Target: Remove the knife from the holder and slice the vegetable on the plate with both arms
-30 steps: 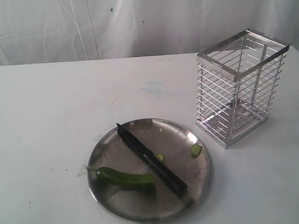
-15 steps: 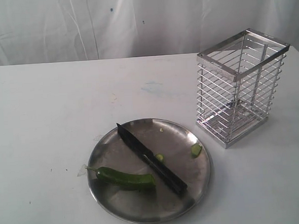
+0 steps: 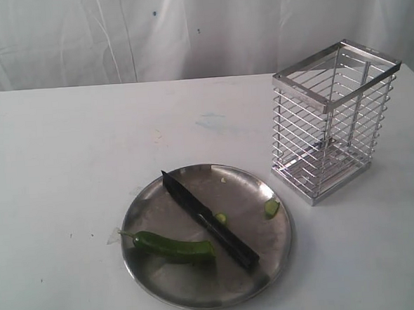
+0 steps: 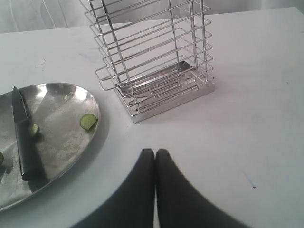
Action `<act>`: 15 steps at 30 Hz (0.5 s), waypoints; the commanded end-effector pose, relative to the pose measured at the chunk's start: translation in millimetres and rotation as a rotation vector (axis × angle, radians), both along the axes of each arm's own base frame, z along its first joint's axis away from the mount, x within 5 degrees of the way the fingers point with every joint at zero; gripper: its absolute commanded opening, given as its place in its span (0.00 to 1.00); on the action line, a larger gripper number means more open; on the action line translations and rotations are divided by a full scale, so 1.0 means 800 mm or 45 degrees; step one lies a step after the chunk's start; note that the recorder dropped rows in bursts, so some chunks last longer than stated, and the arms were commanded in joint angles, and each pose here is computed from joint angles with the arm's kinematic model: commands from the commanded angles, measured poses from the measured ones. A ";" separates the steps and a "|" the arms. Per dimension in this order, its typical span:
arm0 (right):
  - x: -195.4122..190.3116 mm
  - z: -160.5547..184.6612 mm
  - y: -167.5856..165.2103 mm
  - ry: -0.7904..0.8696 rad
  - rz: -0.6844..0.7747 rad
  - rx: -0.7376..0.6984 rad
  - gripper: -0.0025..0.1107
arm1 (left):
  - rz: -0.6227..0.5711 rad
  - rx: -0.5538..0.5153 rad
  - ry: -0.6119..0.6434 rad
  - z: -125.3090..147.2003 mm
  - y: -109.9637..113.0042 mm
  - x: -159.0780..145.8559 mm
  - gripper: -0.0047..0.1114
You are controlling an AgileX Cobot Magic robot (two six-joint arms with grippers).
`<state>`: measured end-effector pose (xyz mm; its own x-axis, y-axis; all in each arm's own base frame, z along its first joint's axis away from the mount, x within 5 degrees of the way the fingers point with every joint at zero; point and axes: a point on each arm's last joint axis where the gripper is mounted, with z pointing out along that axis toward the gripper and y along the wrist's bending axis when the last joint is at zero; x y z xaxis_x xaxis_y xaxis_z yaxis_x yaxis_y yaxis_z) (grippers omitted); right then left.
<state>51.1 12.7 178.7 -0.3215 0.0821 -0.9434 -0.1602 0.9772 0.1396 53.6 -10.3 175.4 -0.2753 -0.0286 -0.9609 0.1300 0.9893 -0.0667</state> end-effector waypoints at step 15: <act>0.000 -0.001 -0.001 -0.001 -0.009 -0.004 0.02 | -0.001 -0.011 0.003 -0.002 0.000 0.000 0.04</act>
